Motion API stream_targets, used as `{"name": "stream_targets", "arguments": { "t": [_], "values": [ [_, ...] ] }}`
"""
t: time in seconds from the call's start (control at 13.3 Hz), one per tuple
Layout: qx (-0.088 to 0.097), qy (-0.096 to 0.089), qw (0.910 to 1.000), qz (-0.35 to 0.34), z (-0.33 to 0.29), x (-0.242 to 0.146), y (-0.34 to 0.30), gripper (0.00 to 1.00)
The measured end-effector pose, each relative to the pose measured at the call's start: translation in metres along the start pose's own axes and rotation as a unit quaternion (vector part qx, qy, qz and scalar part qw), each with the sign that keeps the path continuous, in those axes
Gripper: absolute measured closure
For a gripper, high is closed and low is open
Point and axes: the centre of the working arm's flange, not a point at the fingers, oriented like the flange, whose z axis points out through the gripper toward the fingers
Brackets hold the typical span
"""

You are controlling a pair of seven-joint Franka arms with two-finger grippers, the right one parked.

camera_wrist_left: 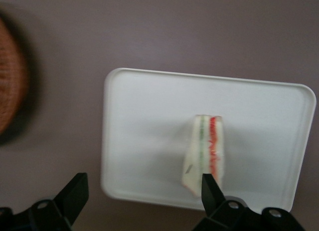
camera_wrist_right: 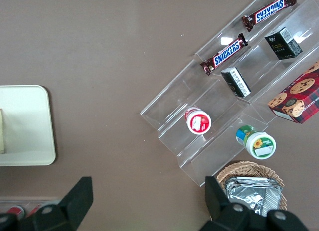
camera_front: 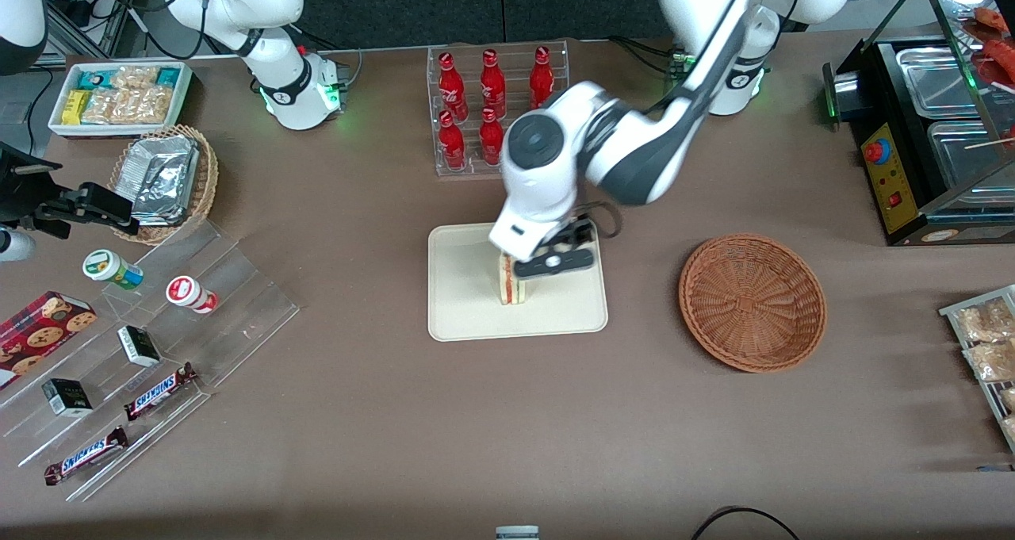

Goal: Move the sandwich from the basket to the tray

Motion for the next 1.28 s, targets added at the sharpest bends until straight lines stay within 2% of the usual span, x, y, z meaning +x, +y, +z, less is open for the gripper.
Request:
{"name": "stream_targets", "arguments": {
  "t": [0.3, 0.75, 1.05, 1.28],
  "values": [
    [0.024, -0.020, 0.9987, -0.039, -0.089, 0.034, -0.117, 0.00],
    [0.015, -0.055, 0.9981, 0.024, -0.151, 0.072, -0.284, 0.00],
    [0.006, -0.061, 0.9958, 0.068, -0.177, 0.069, -0.362, 0.00],
    [0.002, -0.061, 0.9941, 0.090, -0.183, 0.063, -0.394, 0.00]
  ]
}}
